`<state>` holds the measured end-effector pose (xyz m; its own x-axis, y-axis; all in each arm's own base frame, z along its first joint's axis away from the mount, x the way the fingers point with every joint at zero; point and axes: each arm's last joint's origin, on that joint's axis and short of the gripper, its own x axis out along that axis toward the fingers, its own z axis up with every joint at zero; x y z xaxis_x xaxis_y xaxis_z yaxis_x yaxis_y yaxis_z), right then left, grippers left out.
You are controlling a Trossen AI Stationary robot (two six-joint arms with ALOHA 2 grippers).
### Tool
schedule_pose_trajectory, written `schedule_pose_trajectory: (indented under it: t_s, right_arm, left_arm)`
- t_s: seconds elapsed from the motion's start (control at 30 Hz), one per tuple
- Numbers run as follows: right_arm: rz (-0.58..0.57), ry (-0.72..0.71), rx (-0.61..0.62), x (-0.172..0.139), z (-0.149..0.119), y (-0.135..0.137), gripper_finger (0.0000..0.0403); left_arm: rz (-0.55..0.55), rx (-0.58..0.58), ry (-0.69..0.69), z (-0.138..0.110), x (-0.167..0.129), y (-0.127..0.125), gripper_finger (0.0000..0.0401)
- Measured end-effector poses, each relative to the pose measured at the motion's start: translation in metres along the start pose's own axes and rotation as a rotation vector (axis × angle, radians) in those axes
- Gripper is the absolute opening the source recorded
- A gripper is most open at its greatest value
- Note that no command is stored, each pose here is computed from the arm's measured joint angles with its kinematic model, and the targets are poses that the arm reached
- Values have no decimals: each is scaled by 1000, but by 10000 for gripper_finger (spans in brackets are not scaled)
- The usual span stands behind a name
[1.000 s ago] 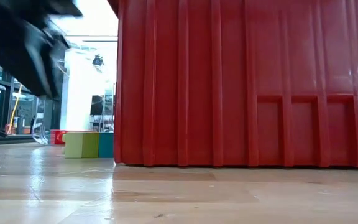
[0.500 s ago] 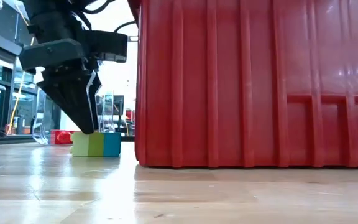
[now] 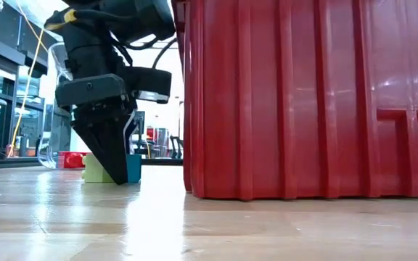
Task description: Sort Items/Unsort Items
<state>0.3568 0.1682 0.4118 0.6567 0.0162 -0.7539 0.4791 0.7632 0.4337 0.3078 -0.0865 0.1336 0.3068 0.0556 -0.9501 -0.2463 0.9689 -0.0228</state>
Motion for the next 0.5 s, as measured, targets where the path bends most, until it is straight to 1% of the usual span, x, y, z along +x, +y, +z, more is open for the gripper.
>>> schedule_pose_trajectory:
  t_s: [0.1, 0.2, 0.27, 0.3, 0.4, 0.5]
  right_arm:
    - [-1, 0, -11, 0, 0, 0, 0]
    - [-2, 1, -13, 0, 0, 0, 0]
    - [-2, 0, -22, 0, 0, 0, 0]
    - [-3, 0, -30, 0, 0, 0, 0]
    - [-12, 0, -51, -4, -2, -1, 0]
    - [-9, -51, -65, -19, -5, 0, 0]
  left_arm:
    - [2, 1, 47, -2, 11, 1, 283]
    - [8, 5, 61, -2, 12, 1, 277]
    - [1, 15, 53, 0, 2, -2, 249]
    - [1, 31, 60, 0, -4, -3, 225]
    - [2, 61, 95, -5, -29, -1, 127]
    - [-3, 66, 73, -9, -60, 2, 132]
